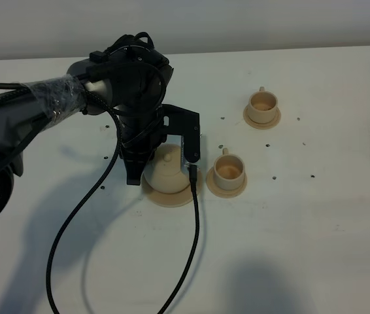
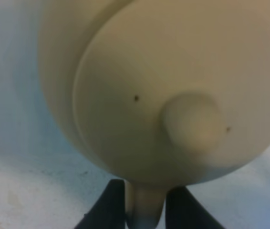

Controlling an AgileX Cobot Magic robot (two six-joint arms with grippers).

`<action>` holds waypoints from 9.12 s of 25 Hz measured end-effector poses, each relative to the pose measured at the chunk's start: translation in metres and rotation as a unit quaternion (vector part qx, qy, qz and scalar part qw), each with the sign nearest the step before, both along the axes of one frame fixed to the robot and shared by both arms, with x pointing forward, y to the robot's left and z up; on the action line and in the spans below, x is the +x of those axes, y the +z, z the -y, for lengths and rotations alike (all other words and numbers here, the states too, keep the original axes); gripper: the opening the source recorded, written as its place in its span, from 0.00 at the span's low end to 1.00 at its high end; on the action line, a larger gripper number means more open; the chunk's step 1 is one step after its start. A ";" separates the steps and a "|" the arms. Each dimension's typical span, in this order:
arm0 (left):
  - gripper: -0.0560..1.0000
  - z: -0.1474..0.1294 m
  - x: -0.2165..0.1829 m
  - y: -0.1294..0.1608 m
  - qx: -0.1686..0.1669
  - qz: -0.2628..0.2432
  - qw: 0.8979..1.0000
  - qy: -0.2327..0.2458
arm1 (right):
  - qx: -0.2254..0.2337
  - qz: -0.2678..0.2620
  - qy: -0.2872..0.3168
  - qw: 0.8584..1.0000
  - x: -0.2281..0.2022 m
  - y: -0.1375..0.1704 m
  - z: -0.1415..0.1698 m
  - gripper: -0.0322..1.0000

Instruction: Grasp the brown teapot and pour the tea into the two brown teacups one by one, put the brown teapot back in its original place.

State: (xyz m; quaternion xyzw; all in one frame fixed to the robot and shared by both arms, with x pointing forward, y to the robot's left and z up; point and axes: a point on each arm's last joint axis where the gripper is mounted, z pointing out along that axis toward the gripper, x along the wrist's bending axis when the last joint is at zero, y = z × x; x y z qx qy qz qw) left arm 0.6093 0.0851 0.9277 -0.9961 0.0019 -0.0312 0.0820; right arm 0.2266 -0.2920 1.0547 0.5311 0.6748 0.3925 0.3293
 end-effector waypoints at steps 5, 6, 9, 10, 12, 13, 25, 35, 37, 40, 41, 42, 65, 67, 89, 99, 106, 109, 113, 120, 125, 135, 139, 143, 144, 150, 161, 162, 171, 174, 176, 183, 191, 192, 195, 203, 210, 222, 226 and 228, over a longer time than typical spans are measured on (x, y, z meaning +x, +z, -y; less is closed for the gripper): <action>0.13 0.001 0.001 0.000 -0.004 0.005 1.000 0.011 | 0.000 0.000 0.000 1.000 0.000 0.000 0.000 0.06; 0.13 0.001 0.001 0.000 -0.005 0.005 1.000 0.013 | 0.000 0.000 0.000 1.000 0.000 0.000 0.000 0.06; 0.13 0.001 0.000 0.000 -0.008 0.004 1.000 0.015 | 0.000 0.000 0.000 1.000 0.000 0.000 0.000 0.06; 0.13 0.001 0.000 0.000 -0.009 0.003 1.000 0.015 | 0.000 0.000 0.000 1.000 0.000 0.000 0.000 0.06; 0.13 0.002 0.000 0.000 -0.010 0.002 1.000 0.016 | 0.000 0.000 0.000 1.000 0.000 0.000 0.000 0.06; 0.13 0.002 0.000 0.000 -0.011 0.002 1.000 0.016 | 0.000 0.000 0.000 1.000 0.000 0.000 0.000 0.06; 0.13 0.002 -0.002 0.006 -0.021 -0.002 0.999 0.030 | 0.000 0.000 0.000 1.000 0.000 0.000 0.000 0.06; 0.13 -0.004 -0.003 0.028 -0.034 0.016 0.999 0.036 | 0.000 0.000 0.000 1.000 0.000 0.000 0.000 0.06; 0.13 -0.007 -0.003 0.032 -0.031 0.013 0.999 0.041 | 0.000 0.000 0.000 1.000 0.000 0.000 0.000 0.06; 0.13 -0.011 -0.004 0.035 -0.026 0.007 0.999 0.047 | 0.000 0.000 0.000 1.000 0.000 0.000 0.000 0.06; 0.13 -0.012 -0.004 0.035 -0.026 0.006 0.998 0.048 | 0.000 0.000 0.000 1.000 0.000 0.000 0.000 0.06; 0.13 -0.012 -0.004 0.037 -0.027 0.008 0.998 0.049 | 0.000 0.000 0.000 1.000 0.000 0.000 0.000 0.06; 0.13 0.002 0.028 0.091 -0.101 0.108 0.985 0.088 | 0.000 0.000 0.000 1.000 0.000 0.000 0.000 0.06; 0.13 0.006 0.034 0.089 -0.101 0.108 0.985 0.089 | 0.000 0.000 0.000 1.000 0.000 0.000 0.000 0.06; 0.13 0.058 0.085 0.036 -0.127 0.152 0.978 0.065 | 0.000 0.000 0.000 1.000 0.000 0.000 0.000 0.06; 0.13 0.058 0.093 0.040 -0.128 0.201 0.970 0.048 | 0.000 0.000 0.000 1.000 0.000 0.000 0.000 0.06; 0.13 0.062 0.099 0.044 -0.141 0.243 0.959 0.034 | 0.000 0.000 0.000 1.000 0.000 0.000 0.000 0.06; 0.13 0.067 0.100 0.044 -0.134 0.264 0.955 0.020 | 0.000 0.000 0.000 1.000 0.000 0.000 0.000 0.06; 0.13 0.074 0.099 0.040 -0.126 0.282 0.951 0.002 | 0.000 0.000 0.000 1.000 0.000 0.000 0.000 0.06; 0.13 0.086 0.097 0.040 -0.114 0.312 0.943 -0.030 | 0.000 0.000 0.000 1.000 0.000 0.000 0.000 0.06; 0.13 0.088 0.098 0.043 -0.104 0.328 0.938 -0.043 | 0.000 0.000 0.000 1.000 0.000 0.000 0.000 0.06; 0.13 0.088 0.098 0.027 -0.073 0.329 0.939 -0.063 | 0.000 0.000 0.000 1.000 0.000 0.000 0.000 0.06; 0.13 0.088 0.099 0.027 -0.068 0.335 0.937 -0.068 | 0.000 0.000 0.000 1.000 0.000 0.000 0.000 0.06; 0.13 0.090 0.099 0.024 -0.057 0.344 0.934 -0.081 | 0.000 0.000 0.000 1.000 0.000 0.000 0.000 0.06; 0.13 0.091 0.099 0.021 -0.052 0.345 0.933 -0.085 | 0.000 0.000 0.000 1.000 0.000 0.000 0.000 0.06; 0.13 0.100 0.096 0.008 -0.043 0.344 0.933 -0.100 | 0.000 0.000 0.000 1.000 0.000 0.000 0.000 0.06; 0.13 0.110 0.092 0.008 -0.021 0.378 0.918 -0.116 | 0.000 0.000 0.000 1.000 0.000 0.000 0.000 0.06; 0.13 0.111 0.092 0.008 -0.020 0.380 0.917 -0.118 | 0.000 0.000 0.000 1.000 0.000 0.000 0.000 0.06; 0.13 0.111 0.093 0.010 0.008 0.387 0.909 -0.154 | 0.000 0.000 0.000 1.000 0.000 0.000 0.000 0.06; 0.13 0.111 0.093 0.009 0.018 0.384 0.907 -0.172 | 0.000 0.000 0.000 1.000 0.000 0.000 0.000 0.06; 0.13 0.111 0.093 0.010 0.020 0.383 0.907 -0.177 | 0.000 0.000 0.000 1.000 0.000 0.000 0.000 0.06; 0.13 0.112 0.094 0.010 0.023 0.387 0.902 -0.191 | 0.000 0.000 0.000 1.000 0.000 0.000 0.000 0.06; 0.13 0.120 0.089 0.011 0.024 0.394 0.895 -0.207 | 0.000 0.000 0.000 1.000 0.000 0.000 0.000 0.06; 0.13 0.121 0.089 0.012 0.025 0.395 0.894 -0.209 | 0.000 0.000 0.000 1.000 0.000 0.000 0.000 0.06; 0.13 0.123 0.087 0.013 0.031 0.400 0.890 -0.217 | 0.000 0.000 0.000 1.000 0.000 0.000 0.000 0.06; 0.13 0.125 0.087 0.015 0.047 0.410 0.882 -0.228 | 0.000 0.000 0.000 1.000 0.000 0.000 0.000 0.06; 0.13 0.124 0.088 0.016 0.057 0.416 0.877 -0.233 | 0.000 0.000 0.000 1.000 0.000 0.000 0.000 0.06; 0.13 0.123 0.090 0.006 0.078 0.416 0.872 -0.247 | 0.000 0.000 0.000 1.000 0.000 0.000 0.000 0.06; 0.13 0.124 0.089 0.004 0.081 0.414 0.871 -0.251 | 0.000 0.000 0.000 1.000 0.000 0.000 0.000 0.06; 0.13 0.124 0.089 0.004 0.084 0.416 0.869 -0.253 | 0.000 0.000 0.000 1.000 0.000 0.000 0.000 0.06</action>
